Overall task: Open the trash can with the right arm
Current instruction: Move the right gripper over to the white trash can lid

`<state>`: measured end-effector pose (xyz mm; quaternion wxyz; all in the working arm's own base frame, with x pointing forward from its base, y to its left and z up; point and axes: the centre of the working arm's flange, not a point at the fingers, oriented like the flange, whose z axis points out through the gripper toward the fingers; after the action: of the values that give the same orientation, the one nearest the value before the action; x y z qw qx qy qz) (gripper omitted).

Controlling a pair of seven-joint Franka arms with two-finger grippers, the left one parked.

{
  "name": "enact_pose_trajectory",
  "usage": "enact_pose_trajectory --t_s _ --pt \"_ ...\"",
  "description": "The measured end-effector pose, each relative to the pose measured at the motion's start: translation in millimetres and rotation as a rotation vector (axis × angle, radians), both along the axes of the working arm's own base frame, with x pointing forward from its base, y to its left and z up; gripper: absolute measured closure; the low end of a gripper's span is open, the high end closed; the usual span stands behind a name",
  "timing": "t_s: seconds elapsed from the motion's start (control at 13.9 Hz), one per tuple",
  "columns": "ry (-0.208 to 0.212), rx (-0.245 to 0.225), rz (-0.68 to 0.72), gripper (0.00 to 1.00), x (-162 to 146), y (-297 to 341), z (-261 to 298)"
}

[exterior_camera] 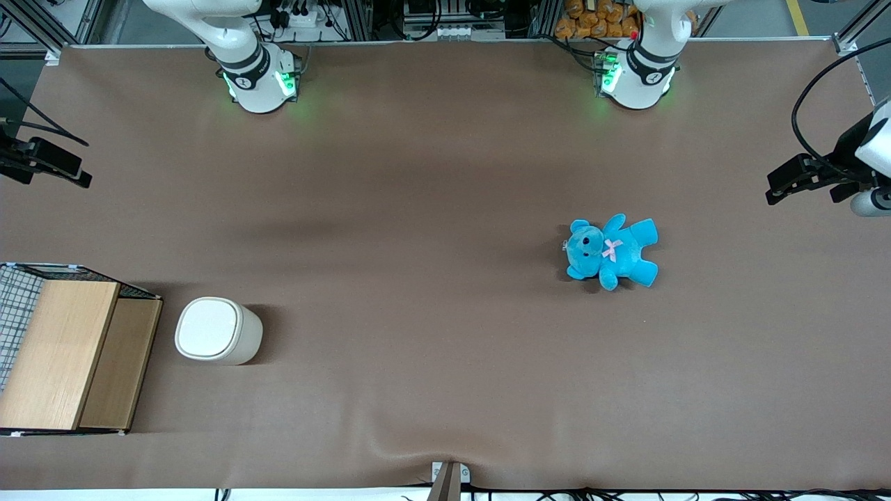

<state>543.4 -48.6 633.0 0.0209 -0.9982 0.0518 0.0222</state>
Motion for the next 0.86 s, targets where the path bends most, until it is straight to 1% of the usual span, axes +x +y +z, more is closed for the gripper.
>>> enact_pose_trajectory --t_s 0.36,0.65,0.86 --pt "0.004 0.000 -0.001 0.00 0.4 -0.3 -1.5" --pt "0.044 0.003 0.004 0.00 4.2 2.2 -19.2" --pt "0.055 0.001 0.022 0.00 22.9 12.7 -47.6"
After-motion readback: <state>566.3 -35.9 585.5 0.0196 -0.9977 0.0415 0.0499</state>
